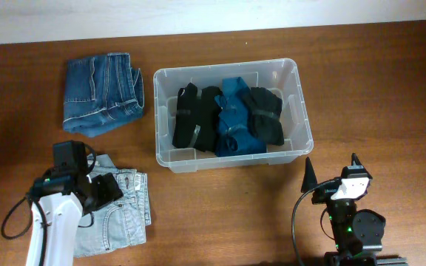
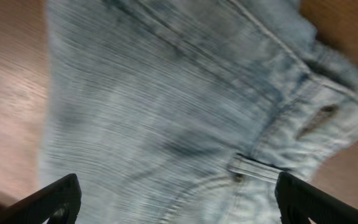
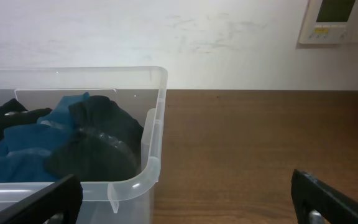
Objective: Pack container
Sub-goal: 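Lower the left gripper onto the light grey jeans and grasp them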
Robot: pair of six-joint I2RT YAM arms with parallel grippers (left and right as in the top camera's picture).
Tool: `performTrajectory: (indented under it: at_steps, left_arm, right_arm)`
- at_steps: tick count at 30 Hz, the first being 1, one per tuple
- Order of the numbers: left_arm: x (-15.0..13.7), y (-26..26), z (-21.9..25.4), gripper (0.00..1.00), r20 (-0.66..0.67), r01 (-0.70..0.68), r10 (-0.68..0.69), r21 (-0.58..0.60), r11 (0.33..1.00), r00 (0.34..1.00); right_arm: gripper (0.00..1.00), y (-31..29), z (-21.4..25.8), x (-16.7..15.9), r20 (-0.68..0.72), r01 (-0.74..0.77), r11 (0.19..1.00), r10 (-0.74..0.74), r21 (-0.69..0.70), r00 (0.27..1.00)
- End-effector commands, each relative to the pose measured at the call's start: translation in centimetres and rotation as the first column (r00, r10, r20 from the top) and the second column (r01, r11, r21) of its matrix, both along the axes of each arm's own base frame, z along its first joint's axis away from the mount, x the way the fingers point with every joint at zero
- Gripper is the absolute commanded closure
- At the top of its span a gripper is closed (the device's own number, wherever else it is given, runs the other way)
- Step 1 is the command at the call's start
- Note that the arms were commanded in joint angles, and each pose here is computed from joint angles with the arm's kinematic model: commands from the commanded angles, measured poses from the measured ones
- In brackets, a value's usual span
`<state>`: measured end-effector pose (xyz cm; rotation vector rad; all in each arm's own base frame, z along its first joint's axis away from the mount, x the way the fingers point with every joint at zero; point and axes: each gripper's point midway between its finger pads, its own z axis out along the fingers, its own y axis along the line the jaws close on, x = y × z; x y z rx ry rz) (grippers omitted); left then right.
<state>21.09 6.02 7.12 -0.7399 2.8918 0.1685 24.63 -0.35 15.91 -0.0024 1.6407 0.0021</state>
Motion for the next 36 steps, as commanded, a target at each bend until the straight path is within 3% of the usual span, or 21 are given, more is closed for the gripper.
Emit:
performTrajectory:
  at_steps: [1,11,16,21,30,36]
  left_arm:
    - [-0.2,-2.7,-0.3,0.01,0.005,-0.042,0.043,-0.162,0.986,0.999]
    - [-0.9,-2.6,-0.5,0.01,-0.027,-0.046,0.042,-0.153,0.987,0.999]
    - [-2.2,-0.6,-1.3,0.01,-0.09,-0.119,0.115,-0.038,0.992,0.989]
    - [-2.4,-0.4,-2.4,0.01,-0.138,-0.12,0.116,-0.026,0.992,0.984]
    - [-1.9,-0.3,-5.8,0.01,-0.239,-0.123,0.112,-0.033,0.992,0.965]
    - [0.6,-0.2,-8.3,0.01,-0.198,-0.124,0.111,-0.054,0.991,0.974]
  right_arm:
    - [0.02,-0.3,-0.2,0.0,-0.002,0.014,1.0,-0.014,-0.004,1.0]
    - [0.01,-0.3,-0.2,0.0,-0.002,0.014,1.0,-0.014,-0.004,1.0]
    - [0.02,-0.3,-0.2,0.0,-0.003,0.014,1.0,-0.014,-0.004,1.0]
    - [0.02,-0.3,-0.2,0.0,-0.003,0.014,1.0,-0.014,-0.004,1.0]
    - [0.02,-0.3,-0.2,0.0,-0.003,0.014,1.0,-0.014,-0.004,1.0]
    - [0.02,-0.3,-0.2,0.0,-0.002,0.014,1.0,-0.014,-0.004,1.0]
